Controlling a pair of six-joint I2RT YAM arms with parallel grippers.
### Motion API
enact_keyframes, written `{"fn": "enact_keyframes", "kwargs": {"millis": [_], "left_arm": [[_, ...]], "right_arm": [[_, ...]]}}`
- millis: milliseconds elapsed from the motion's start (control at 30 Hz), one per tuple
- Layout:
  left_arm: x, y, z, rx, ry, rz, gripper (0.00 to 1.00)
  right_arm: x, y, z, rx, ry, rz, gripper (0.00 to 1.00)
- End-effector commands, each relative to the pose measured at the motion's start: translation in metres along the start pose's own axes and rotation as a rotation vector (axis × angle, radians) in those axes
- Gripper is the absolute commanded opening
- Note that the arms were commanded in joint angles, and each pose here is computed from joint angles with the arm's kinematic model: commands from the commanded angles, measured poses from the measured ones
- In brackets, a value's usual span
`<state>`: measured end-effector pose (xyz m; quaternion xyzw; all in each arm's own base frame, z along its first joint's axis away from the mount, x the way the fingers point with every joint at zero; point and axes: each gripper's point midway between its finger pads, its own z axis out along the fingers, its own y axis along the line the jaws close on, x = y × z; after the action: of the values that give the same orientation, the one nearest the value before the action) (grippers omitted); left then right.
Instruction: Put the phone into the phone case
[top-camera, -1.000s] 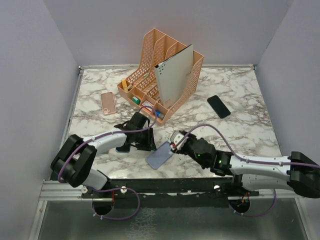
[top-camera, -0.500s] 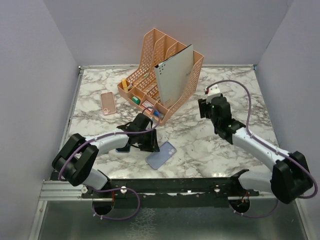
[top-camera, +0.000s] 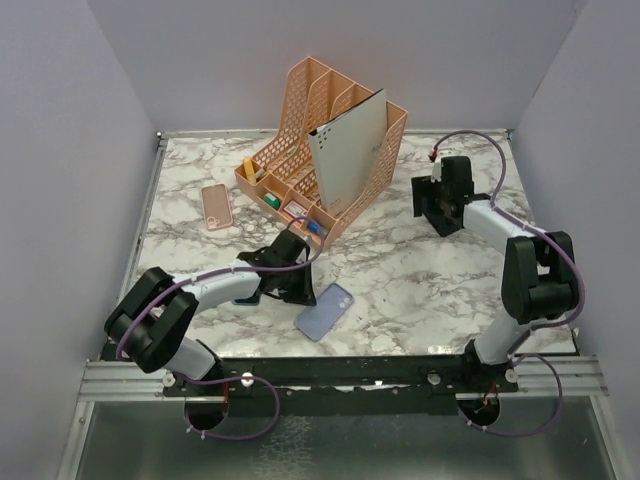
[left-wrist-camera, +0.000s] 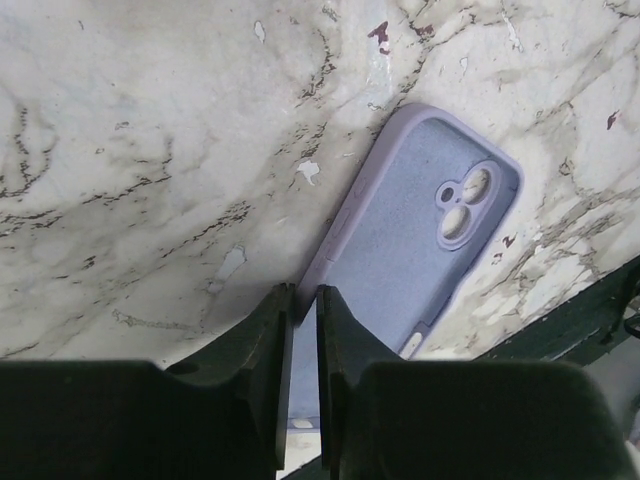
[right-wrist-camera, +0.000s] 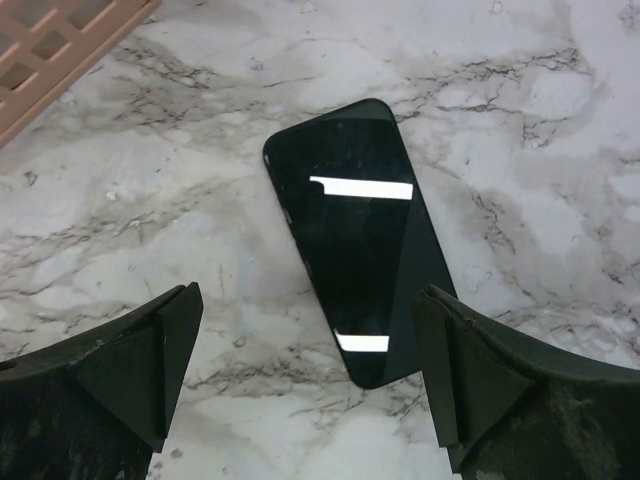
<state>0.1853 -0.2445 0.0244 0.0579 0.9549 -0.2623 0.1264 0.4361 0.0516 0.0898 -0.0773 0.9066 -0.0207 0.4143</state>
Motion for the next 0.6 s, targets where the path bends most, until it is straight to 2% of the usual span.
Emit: {"fn": "enact_keyframes", "kwargs": {"millis": [0, 200, 367, 567], "left_arm": [[0.003, 0.010, 0.005, -0.047, -0.022, -0.023, 0.16], [-0.006, 0.006, 0.008, -0.033, -0.078, -0.077, 0.00], [-0.019, 0.005, 0.006, -0.040, -0.144, -0.127, 0.00], [-0.032, -0.002, -0.003, -0.029, -0.206, -0.140, 0.09]], "right_arm": [[0.008, -0.004, 0.016, -0.053, 0.083, -0.030, 0.93], [0.011, -0.020, 0.034, -0.038, 0.137, -0.066, 0.95], [0.012, -0.032, 0.045, -0.039, 0.164, -0.087, 1.00], [0.012, -0.026, 0.055, -0.110, 0.180, -0.108, 1.00]]}}
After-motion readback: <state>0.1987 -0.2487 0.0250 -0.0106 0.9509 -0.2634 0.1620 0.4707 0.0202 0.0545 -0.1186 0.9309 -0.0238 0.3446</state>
